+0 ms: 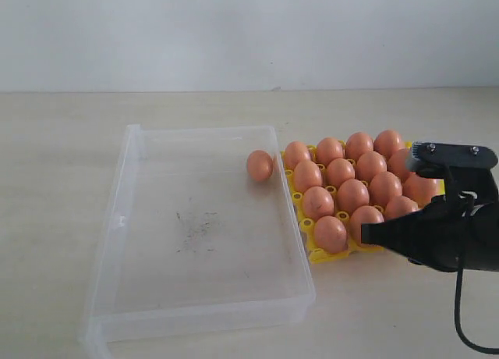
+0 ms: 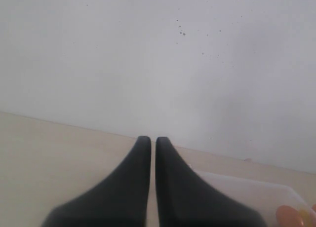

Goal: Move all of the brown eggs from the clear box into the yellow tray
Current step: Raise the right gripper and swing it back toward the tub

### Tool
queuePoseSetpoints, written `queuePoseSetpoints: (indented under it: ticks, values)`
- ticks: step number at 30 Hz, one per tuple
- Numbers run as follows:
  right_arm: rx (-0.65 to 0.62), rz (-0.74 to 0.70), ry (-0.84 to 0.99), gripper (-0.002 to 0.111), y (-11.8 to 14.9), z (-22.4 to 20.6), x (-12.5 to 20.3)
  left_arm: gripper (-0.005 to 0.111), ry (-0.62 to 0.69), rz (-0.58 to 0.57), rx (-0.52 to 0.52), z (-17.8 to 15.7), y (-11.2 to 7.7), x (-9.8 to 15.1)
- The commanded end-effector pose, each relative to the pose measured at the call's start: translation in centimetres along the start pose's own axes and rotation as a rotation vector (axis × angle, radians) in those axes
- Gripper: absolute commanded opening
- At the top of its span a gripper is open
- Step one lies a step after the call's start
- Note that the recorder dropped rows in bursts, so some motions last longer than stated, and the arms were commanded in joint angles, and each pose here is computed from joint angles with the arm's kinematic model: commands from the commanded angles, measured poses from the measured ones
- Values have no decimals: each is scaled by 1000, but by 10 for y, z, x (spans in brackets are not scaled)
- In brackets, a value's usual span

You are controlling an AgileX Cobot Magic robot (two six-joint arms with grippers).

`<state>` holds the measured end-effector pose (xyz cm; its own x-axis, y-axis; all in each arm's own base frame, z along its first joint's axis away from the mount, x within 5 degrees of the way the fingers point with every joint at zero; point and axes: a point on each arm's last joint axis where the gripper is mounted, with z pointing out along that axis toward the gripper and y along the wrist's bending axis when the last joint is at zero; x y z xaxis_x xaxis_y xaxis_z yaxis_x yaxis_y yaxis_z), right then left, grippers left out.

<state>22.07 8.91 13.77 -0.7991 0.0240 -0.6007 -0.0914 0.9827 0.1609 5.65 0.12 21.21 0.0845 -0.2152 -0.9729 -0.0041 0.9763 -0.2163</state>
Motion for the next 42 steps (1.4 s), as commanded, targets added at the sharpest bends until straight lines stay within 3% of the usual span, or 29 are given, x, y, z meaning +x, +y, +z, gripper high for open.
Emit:
queuePoseSetpoints:
  ticks: [1, 10, 14, 16, 19, 20, 22, 24, 26, 31, 38, 42]
  values:
    - [36, -19, 50, 1, -5, 16, 8, 4, -4, 4, 9, 0, -1, -1]
    - [0, -65, -14, 1, 0, 1, -3, 4, -4, 4, 9, 0, -1, -1]
    - [-99, -195, -174, 1, 24, -31, -16, 4, -4, 4, 9, 0, -1, -1]
    - [-175, -361, -344, 1, 48, -54, -21, 4, -4, 4, 9, 0, -1, -1]
    - [-314, -835, -580, 1, 91, -84, -12, 4, -4, 4, 9, 0, -1, -1]
    - [-333, -901, -604, 1, 96, -87, -9, 4, -4, 4, 9, 0, -1, -1]
    - [-347, -1182, -712, 1, 113, -96, 0, 4, -4, 4, 9, 0, -1, -1]
    - [-314, -1335, -791, 1, 119, -100, 3, 4, -4, 4, 9, 0, -1, -1]
    - [-311, -1346, -802, 1, 120, -100, 3, 4, -4, 4, 9, 0, -1, -1]
    - [-360, -1195, -794, 1, 121, -102, 1, 4, -4, 4, 9, 0, -1, -1]
    - [-358, -1176, -824, 1, 121, -104, -2, 4, -4, 4, 9, 0, -1, -1]
    - [-390, -1090, -812, 1, 121, -105, -2, 4, -4, 4, 9, 0, -1, -1]
